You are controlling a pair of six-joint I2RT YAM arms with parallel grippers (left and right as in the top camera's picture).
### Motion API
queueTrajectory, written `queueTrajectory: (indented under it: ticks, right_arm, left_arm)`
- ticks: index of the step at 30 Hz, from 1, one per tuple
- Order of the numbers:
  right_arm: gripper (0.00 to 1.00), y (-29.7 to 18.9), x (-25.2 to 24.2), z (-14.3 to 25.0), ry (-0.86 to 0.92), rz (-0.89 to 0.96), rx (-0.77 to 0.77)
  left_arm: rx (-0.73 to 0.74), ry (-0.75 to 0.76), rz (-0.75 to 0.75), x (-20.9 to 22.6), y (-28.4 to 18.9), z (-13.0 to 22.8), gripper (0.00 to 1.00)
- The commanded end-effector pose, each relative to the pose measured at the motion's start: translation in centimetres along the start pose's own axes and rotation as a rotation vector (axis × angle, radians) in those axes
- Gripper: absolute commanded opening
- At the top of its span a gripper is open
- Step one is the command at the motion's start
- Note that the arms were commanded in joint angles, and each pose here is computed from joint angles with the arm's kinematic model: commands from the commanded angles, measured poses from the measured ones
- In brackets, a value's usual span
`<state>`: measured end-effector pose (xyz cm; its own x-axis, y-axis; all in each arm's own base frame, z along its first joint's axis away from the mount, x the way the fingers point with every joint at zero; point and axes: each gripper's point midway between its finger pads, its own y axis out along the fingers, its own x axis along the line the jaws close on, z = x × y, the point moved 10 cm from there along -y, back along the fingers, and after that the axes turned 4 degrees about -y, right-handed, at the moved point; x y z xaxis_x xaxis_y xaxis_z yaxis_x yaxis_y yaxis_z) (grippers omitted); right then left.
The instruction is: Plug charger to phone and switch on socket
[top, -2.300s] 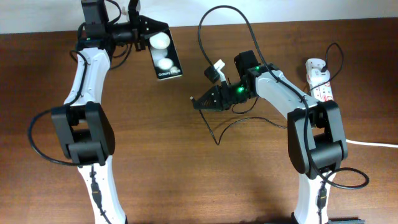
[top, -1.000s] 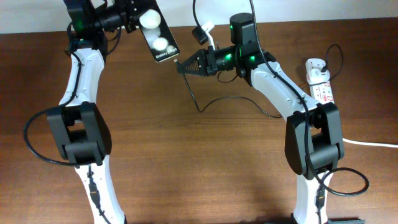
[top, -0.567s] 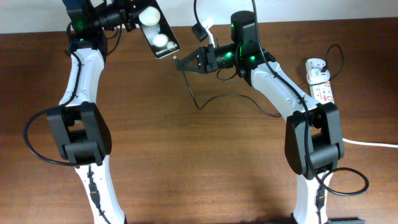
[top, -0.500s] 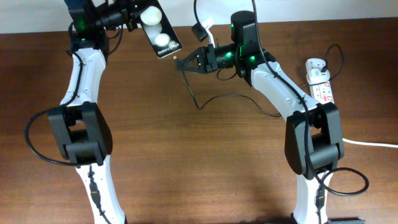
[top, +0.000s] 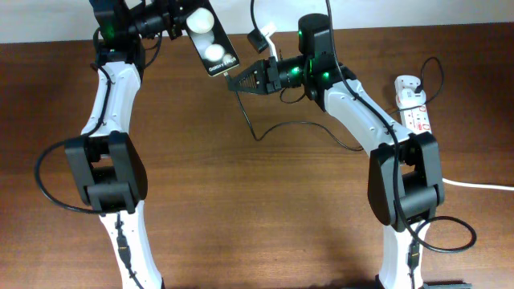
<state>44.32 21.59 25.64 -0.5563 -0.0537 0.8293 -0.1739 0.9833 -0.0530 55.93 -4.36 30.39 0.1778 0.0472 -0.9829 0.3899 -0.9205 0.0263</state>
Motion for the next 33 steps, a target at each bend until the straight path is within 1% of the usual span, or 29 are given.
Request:
queueTrajectory:
  ticks: [1, 8, 18, 26, 33]
  right_arm:
    - [0.04, 0.3, 0.3, -0.2, -0.023, -0.020, 0.014]
    - [0.04, 0.3, 0.2, -0.2, -0.016, -0.014, 0.010]
    - [0.04, 0.3, -0.4, -0.8, 0.117, 0.077, -0.066]
    - [0.04, 0.2, -0.7, -1.3, 0.135, 0.134, -0.124]
    - [0.04, 0.2, -0.5, -1.8, 0.118, 0.137, -0.153]
  left_arm:
    - [0.007, 0.022, 0.005, -0.1, -0.3, -0.3, 0.00]
    - [0.053, 0.023, 0.010, -0.2, -0.3, 0.1, 0.00]
    - [0.059, 0.041, 0.012, -0.2, -0.2, 0.2, 0.00]
    - [0.067, 0.040, 0.013, -0.2, 0.0, 0.3, 0.00]
    - [0.130, 0.040, 0.021, -0.3, 0.6, 1.0, 0.00]
